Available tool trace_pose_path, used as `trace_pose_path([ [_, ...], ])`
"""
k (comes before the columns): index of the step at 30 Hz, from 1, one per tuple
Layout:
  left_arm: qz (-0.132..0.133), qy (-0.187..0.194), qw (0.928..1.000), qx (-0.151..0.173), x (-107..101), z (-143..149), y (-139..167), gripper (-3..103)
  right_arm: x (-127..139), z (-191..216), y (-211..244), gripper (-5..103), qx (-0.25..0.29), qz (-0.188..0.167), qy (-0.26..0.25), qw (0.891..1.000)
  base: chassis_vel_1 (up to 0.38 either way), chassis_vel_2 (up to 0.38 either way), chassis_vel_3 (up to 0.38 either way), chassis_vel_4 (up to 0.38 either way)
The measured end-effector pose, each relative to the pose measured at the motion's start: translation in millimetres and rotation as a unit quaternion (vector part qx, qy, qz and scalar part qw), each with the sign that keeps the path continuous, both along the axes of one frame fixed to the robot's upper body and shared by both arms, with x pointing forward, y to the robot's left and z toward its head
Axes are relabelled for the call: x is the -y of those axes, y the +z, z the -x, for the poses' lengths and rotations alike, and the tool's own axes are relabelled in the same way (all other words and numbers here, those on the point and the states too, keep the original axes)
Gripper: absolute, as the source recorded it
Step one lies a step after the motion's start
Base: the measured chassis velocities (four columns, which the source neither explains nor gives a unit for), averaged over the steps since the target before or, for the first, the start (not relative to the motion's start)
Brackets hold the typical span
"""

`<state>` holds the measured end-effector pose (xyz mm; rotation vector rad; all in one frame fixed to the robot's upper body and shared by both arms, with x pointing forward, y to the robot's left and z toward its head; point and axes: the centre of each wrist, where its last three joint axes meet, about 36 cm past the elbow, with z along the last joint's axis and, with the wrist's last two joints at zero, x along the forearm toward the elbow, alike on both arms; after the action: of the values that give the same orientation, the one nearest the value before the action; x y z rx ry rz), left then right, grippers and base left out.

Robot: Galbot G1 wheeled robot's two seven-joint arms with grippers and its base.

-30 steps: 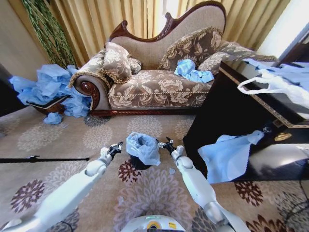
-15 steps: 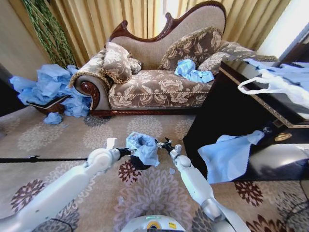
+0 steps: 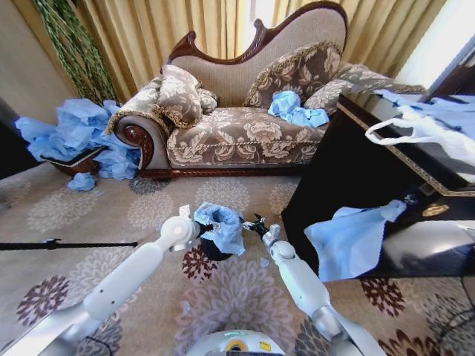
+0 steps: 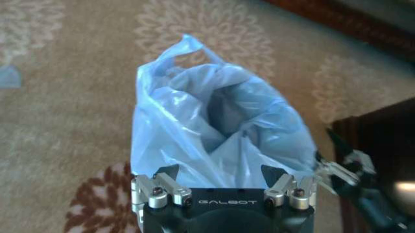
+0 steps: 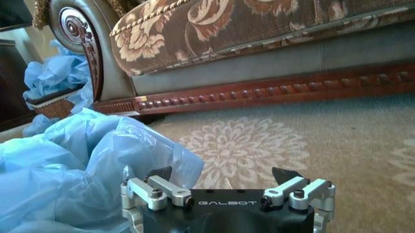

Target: Place a garbage bag over the trash bin.

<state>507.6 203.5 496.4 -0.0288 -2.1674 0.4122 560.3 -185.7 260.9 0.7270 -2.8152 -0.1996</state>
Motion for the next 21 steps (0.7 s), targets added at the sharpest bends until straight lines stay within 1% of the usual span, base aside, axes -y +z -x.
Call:
trace_pose_path([
  [1,-0.008,0.009,0.9999,-0.007,1.9,-3.5,-1.9,89,0.2,0.2,-0.6,100,-0.001,0.000,0.000,1.000,0.000,0.000,0.000,0.000],
  [3,-0.012,0.014,0.9998,-0.011,2.8,-5.5,-3.2,89,0.3,0.2,-1.2,100,-0.002,0.001,0.000,1.000,0.000,0.000,0.000,0.000],
  [4,-0.018,0.025,0.9993,-0.022,4.5,-9.3,-5.8,88,0.6,0.2,-2.0,100,-0.003,0.001,-0.001,1.000,0.000,0.000,0.000,0.000],
  [5,-0.021,0.033,0.9989,-0.028,5.7,-12.0,-7.8,85,0.9,-0.1,-2.2,100,-0.004,0.001,-0.002,1.000,0.000,0.000,0.000,0.000],
  [6,-0.022,0.041,0.9984,-0.033,7.0,-15.1,-10.0,85,1.5,-0.4,-2.5,100,-0.004,0.001,-0.002,1.000,0.000,0.000,0.000,0.000],
  [7,-0.022,0.041,0.9984,-0.033,7.0,-15.1,-10.0,85,1.5,-0.4,-2.5,100,-0.004,0.001,-0.002,1.000,0.000,0.000,0.000,0.000],
  [10,-0.018,0.051,0.9976,-0.042,9.5,-21.1,-14.4,78,4.8,0.5,-4.5,100,-0.007,0.004,-0.004,1.000,0.000,0.000,0.000,0.000],
  [11,-0.016,0.053,0.9975,-0.045,10.4,-22.8,-15.7,73,5.9,1.0,-5.2,100,-0.007,0.004,-0.004,1.000,0.000,0.000,0.000,0.000],
  [12,-0.016,0.053,0.9975,-0.045,10.4,-22.8,-15.7,73,5.9,1.0,-5.2,100,-0.007,0.004,-0.004,1.000,0.000,0.000,0.000,0.000],
  [15,-0.009,0.057,0.9971,-0.051,15.4,-28.2,-19.1,56,10.0,1.7,-6.6,100,-0.009,0.006,-0.007,1.000,0.000,0.000,0.000,0.000],
  [16,-0.009,0.057,0.9971,-0.051,15.4,-28.2,-19.1,56,10.0,1.7,-6.6,100,-0.009,0.006,-0.007,1.000,0.000,0.000,0.000,0.000],
  [17,-0.006,0.056,0.9970,-0.052,17.0,-29.1,-19.3,51,11.4,1.7,-7.0,100,-0.010,0.007,-0.008,1.000,0.000,0.000,0.000,0.000],
  [18,-0.004,0.056,0.9971,-0.052,18.7,-29.9,-19.1,51,12.9,1.5,-7.2,100,-0.010,0.007,-0.009,1.000,0.000,0.000,0.000,0.000],
  [19,-0.001,0.056,0.9971,-0.052,19.9,-30.5,-18.6,45,14.2,1.4,-7.4,100,-0.010,0.007,-0.010,1.000,0.000,0.000,0.000,0.000],
  [20,-0.001,0.056,0.9971,-0.052,19.9,-30.5,-18.6,45,14.2,1.4,-7.4,100,-0.010,0.007,-0.010,1.000,0.000,0.000,0.000,0.000],
  [21,0.001,0.056,0.9970,-0.053,20.7,-31.0,-18.5,39,15.3,1.3,-7.6,100,-0.010,0.008,-0.011,1.000,0.000,0.000,0.000,0.000],
])
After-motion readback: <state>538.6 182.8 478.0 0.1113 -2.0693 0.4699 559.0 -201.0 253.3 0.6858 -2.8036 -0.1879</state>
